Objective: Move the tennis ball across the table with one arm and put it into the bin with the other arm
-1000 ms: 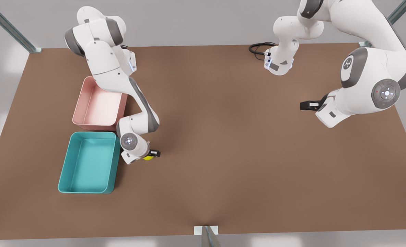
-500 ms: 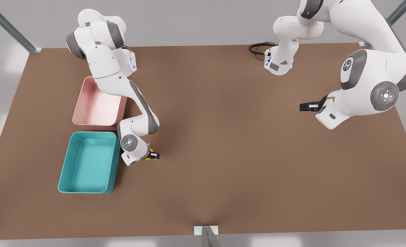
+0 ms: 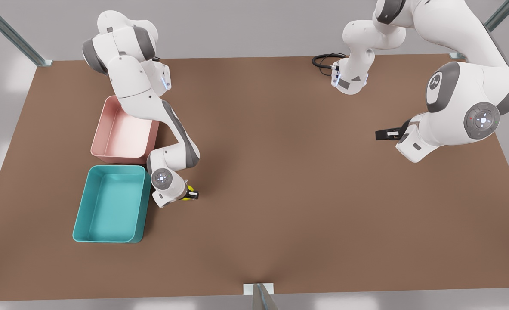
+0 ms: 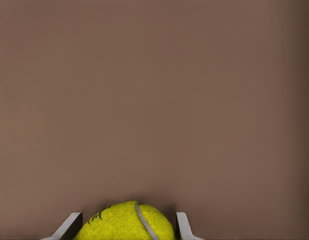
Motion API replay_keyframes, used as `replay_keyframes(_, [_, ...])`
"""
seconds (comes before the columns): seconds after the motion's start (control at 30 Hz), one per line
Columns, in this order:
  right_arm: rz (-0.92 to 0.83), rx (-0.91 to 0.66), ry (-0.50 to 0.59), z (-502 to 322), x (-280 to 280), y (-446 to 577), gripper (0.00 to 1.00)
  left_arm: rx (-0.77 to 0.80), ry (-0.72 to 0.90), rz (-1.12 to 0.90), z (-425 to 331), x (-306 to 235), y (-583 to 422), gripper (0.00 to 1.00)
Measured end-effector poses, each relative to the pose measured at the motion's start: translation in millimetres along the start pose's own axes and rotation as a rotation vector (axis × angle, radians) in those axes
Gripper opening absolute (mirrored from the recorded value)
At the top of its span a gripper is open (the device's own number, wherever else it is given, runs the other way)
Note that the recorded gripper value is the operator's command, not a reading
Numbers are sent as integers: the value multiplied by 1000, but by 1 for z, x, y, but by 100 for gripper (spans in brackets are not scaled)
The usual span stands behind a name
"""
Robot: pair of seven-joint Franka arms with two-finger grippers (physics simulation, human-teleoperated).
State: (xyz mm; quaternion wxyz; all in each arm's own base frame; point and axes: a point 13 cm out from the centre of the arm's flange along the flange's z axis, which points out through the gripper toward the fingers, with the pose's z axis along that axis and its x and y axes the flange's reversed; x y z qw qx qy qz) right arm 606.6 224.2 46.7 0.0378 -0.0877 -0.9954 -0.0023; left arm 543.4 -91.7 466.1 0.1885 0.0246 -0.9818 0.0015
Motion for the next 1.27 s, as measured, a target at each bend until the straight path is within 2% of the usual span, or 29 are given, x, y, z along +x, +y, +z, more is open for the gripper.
replay_keyframes(0.17, [-13,-29,-40,-33,-11,8,73,-1,0,-4,0,0,0,100])
replay_keyframes(0.33, [-2,-88,-139,-109,-49,-11,73,-1,-1,-6,0,0,-2,100])
replay_keyframes(0.47, [43,-104,-201,-160,-89,-88,73,-1,0,-7,0,0,-2,100])
replay_keyframes(0.6, [68,-74,-194,-149,-117,-181,73,-2,0,-8,0,1,-2,100])
replay_keyframes(0.63, [65,-65,-182,-140,-120,-198,98,-2,1,-9,0,1,-2,100])
replay_keyframes(0.83, [-16,-39,-132,-104,-119,-231,100,-2,1,-11,0,0,-2,100])
replay_keyframes(0.9, [-46,-51,-139,-130,-129,-218,100,-1,1,-13,0,0,-2,100])
replay_keyframes(0.97, [-109,-45,-151,-197,-143,-180,100,-1,0,-13,0,0,-2,100])
replay_keyframes(1.03, [-173,-11,-154,-280,-133,-155,100,-2,1,-13,0,1,-2,100])
replay_keyframes(1.1, [-197,15,-121,-350,-96,-152,100,-2,3,-13,1,1,-2,100])
replay_keyframes(1.17, [-172,18,-39,-383,-38,-186,100,-3,6,-12,1,2,-3,100])
replay_keyframes(1.27, [-152,30,57,-393,12,-210,100,-7,10,-8,1,4,-5,100])
